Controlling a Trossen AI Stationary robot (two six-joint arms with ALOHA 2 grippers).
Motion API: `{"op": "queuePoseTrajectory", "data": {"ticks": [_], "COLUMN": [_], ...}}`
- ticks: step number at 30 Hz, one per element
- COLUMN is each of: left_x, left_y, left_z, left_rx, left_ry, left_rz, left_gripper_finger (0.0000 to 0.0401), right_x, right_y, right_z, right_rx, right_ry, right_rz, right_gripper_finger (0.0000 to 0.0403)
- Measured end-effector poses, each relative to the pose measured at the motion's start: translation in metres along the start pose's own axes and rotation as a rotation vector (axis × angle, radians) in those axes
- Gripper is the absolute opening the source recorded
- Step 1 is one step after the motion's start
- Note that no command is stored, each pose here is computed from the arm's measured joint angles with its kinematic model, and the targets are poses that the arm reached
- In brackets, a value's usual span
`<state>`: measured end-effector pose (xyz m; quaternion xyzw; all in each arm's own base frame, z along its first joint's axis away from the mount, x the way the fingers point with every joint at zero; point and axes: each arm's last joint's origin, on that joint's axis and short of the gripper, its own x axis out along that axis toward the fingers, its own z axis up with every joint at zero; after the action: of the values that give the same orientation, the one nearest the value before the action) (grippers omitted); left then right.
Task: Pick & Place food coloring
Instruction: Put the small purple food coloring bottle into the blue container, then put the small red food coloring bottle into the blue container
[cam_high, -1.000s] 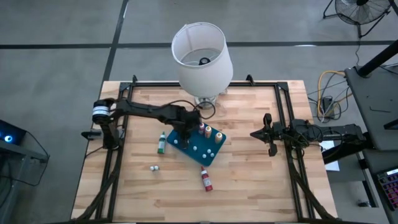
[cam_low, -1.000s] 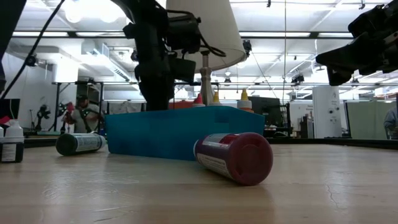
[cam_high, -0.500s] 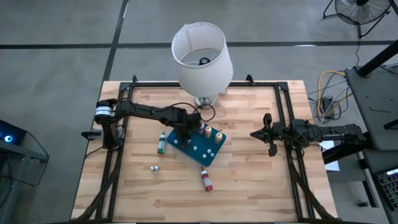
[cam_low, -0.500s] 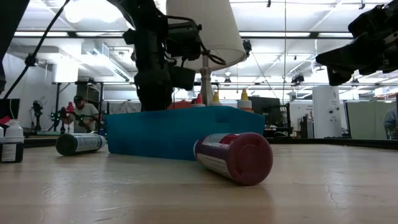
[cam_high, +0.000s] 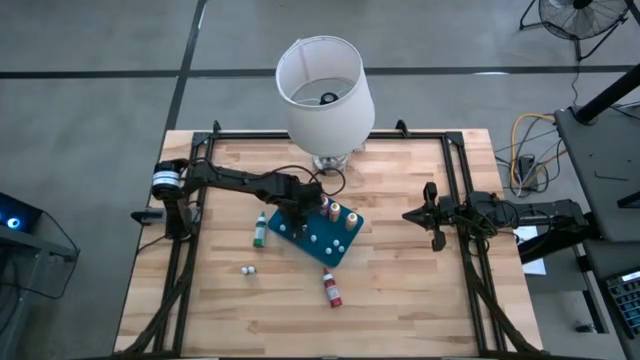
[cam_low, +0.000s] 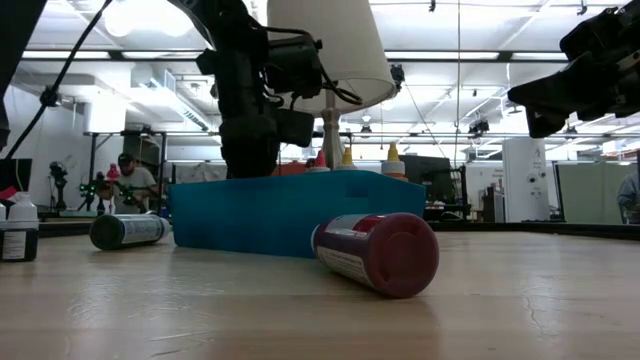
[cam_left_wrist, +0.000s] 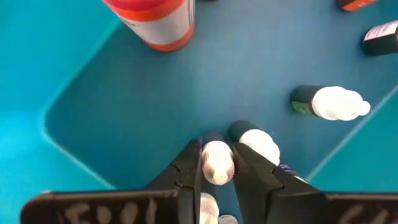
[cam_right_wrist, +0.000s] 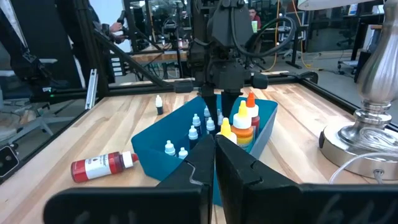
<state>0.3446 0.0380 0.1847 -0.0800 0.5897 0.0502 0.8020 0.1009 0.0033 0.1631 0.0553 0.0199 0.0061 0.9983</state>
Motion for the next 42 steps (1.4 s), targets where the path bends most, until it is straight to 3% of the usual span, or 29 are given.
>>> {"op": "queuePoseTrajectory", "data": {"ticks": [17,36,42], "left_x": [0.008,0.009,-0.002], "left_y": [-0.002,-0.002,-0.002], "left_z": [-0.006,-0.006,-0.003], "left_rx": [-0.086,-0.096,-0.092], "left_ry": [-0.018,-0.022,-0.05], "left_rz": [-0.004,-0.006,-0.009], "left_gripper_finger": [0.0049,0.0134,0.0144], "right_x": [0.0,0.0,0.0], "right_y": [0.0,0.0,0.0], "right_z": [0.0,0.0,0.0], "right_rx": [0.0,0.0,0.0], "right_ry": [0.0,0.0,0.0], "right_rz": [0.0,0.0,0.0], "right_gripper_finger": [0.0008,0.0008,0.0008]}}
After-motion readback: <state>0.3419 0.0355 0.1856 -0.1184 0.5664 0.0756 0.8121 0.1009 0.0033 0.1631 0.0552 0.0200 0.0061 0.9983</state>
